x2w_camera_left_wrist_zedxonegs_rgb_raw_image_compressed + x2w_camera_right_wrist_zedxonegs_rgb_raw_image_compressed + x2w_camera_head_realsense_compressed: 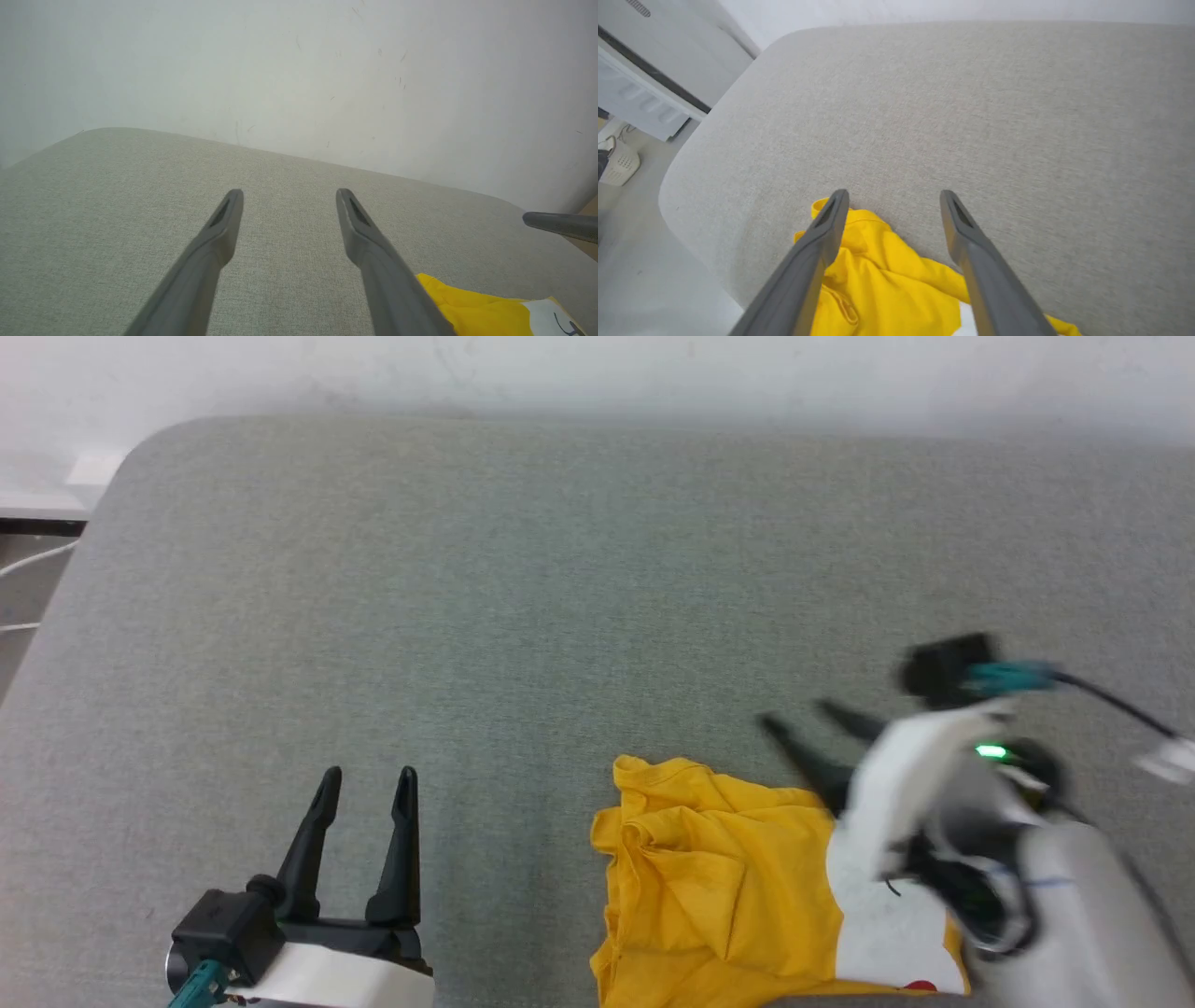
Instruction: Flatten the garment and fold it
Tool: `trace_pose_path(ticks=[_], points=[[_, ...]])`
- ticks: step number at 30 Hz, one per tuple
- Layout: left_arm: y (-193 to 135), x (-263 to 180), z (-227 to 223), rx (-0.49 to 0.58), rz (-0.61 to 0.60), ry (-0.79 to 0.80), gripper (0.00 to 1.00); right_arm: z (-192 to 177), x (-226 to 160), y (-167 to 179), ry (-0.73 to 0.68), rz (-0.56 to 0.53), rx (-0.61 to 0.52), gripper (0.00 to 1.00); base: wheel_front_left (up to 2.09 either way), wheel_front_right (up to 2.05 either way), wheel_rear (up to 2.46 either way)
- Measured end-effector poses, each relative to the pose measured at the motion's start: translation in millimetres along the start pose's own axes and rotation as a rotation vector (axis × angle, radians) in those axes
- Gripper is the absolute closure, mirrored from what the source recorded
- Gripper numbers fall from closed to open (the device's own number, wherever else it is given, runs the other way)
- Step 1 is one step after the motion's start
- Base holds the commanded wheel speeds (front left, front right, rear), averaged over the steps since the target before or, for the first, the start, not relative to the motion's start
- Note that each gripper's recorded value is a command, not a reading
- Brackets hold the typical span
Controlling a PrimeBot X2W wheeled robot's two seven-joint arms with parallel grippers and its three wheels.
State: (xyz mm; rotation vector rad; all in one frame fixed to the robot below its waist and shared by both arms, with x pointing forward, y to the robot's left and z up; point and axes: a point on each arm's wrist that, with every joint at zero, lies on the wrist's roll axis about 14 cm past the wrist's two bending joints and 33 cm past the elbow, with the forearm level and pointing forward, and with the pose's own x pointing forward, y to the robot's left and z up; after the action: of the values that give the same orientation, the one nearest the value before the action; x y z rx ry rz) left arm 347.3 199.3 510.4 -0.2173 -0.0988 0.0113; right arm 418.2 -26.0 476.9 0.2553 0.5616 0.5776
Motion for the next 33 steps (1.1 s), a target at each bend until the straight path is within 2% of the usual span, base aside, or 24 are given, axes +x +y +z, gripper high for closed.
trace_pose_path(ticks=[5, 9, 11, 18, 28, 29, 30, 31, 32, 33], points=[[-5.9, 6.3, -3.8, 0.002, -0.022, 0.009, 0.00, 7.3, -43.5, -61.9, -0.078, -0.198, -0.055, 0.00, 0.00, 0.00, 0.00], [-8.8, 10.9, -9.3, 0.006, -0.033, 0.024, 0.00, -20.1, -74.1, -100.4, -0.022, -0.329, -0.072, 0.00, 0.00, 0.00, 0.00], [-9.8, 12.7, -13.0, 0.011, -0.038, 0.035, 0.00, -37.9, -84.8, -113.3, 0.012, -0.372, -0.041, 0.00, 0.00, 0.00, 0.00], [-9.9, 16.0, -23.6, 0.015, -0.045, 0.067, 0.00, -82.0, -88.0, -119.2, 0.107, -0.400, 0.054, 0.00, 0.00, 0.00, 0.00], [3.9, 7.0, -20.5, 0.041, -0.013, 0.071, 0.00, -116.0, -69.6, -116.3, 0.187, -0.383, 0.130, 0.00, 0.00, 0.00, 0.00], [5.0, 5.9, -19.6, 0.042, -0.009, 0.069, 0.00, -117.5, -67.9, -117.0, 0.191, -0.384, 0.135, 0.13, 0.00, 0.00, 0.00], [6.1, 4.7, -18.7, 0.044, -0.006, 0.067, 0.00, -119.1, -66.6, -117.1, 0.197, -0.384, 0.140, 0.59, 0.00, 0.00, 0.00], [7.1, 3.6, -17.7, 0.046, -0.003, 0.066, 0.00, -119.6, -65.0, -116.9, 0.196, -0.382, 0.149, 0.59, 0.00, 0.00, 0.00], [8.5, 2.6, -16.5, 0.048, 0.001, 0.063, 0.00, -119.1, -63.1, -116.4, 0.193, -0.379, 0.159, 0.96, 0.00, 0.00, 0.00], [9.4, 1.8, -15.2, 0.049, 0.004, 0.060, 0.00, -118.4, -61.6, -115.8, 0.191, -0.376, 0.161, 1.00, 0.00, 0.00, 0.00]])
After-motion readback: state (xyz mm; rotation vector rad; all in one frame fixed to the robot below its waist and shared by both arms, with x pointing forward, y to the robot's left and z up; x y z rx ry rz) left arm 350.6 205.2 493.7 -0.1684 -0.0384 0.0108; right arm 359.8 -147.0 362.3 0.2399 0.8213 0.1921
